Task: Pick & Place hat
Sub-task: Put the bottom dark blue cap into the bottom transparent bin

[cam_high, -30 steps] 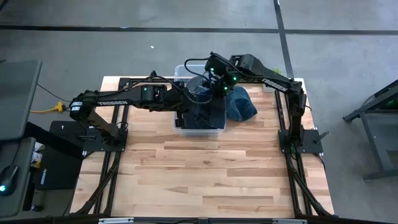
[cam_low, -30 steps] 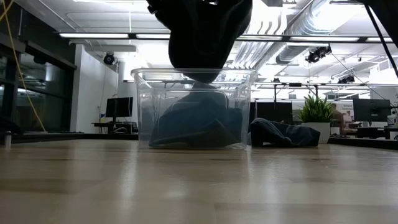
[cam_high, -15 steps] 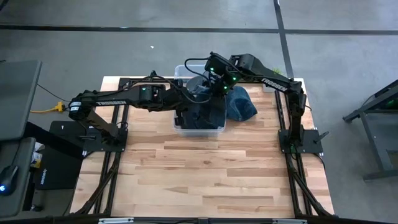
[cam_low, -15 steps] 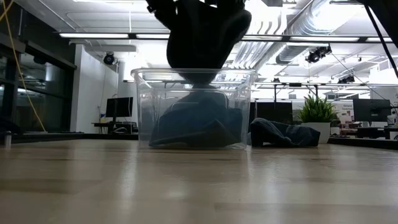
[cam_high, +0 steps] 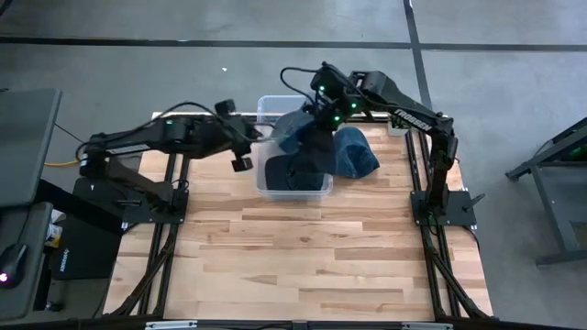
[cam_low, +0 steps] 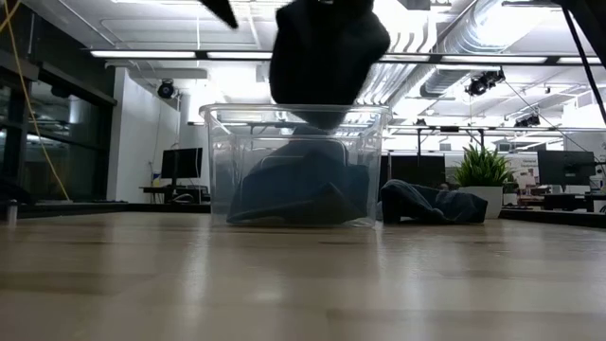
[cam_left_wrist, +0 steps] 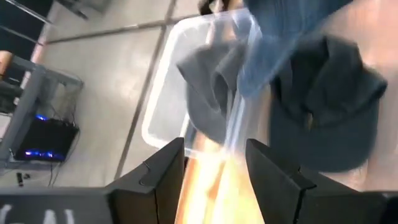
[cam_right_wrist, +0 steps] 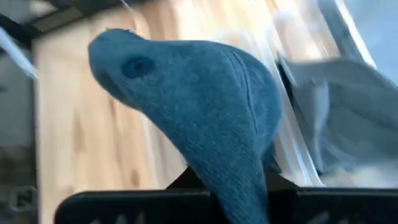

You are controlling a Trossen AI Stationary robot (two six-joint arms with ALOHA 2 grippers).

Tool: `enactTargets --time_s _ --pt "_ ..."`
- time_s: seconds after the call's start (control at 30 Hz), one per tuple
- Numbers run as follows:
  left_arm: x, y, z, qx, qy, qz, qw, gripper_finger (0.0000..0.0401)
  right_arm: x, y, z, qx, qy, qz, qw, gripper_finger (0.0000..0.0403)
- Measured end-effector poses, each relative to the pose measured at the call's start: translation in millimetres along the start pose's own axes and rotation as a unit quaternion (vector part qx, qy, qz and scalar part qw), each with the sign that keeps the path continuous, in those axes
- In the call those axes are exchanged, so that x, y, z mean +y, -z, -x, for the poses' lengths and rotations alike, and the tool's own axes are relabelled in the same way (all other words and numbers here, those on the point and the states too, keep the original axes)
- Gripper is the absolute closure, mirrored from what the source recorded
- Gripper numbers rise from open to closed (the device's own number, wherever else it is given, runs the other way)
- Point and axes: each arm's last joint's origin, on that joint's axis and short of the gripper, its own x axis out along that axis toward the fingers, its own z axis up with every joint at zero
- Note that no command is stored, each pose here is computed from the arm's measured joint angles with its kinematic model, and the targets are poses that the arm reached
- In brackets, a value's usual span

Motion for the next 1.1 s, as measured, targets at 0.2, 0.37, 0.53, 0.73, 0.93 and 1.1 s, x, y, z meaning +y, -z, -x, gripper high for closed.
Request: enactTargets --time_s 0.2,0.37,0.53,0.73,0.93,1.1 --pt "24 13 37 -0.057 -0.016 0.092 0.994 0.0232 7 -16 2 -0.080 -0.074 -0.003 0.994 0.0403" --pt "37 26 59 -0.083 -0.024 0.138 0.987 0.0232 16 -26 3 -0.126 -0.105 0.001 0.986 0.0403" --pt "40 32 65 -0.085 -0.023 0.151 0.985 0.0232 22 -32 4 -0.153 -0.128 0.005 0.980 0.0403" --pt "41 30 65 -0.088 -0.036 0.151 0.984 0.0232 28 -33 22 -0.183 -0.148 0.016 0.972 0.0403" --pt "43 22 67 -0.127 -0.035 0.159 0.978 0.0232 35 -24 65 -0.229 -0.147 0.042 0.961 0.0403" --pt "45 10 71 -0.199 0.009 0.148 0.969 0.0232 44 -14 101 -0.273 -0.144 0.079 0.948 0.0402"
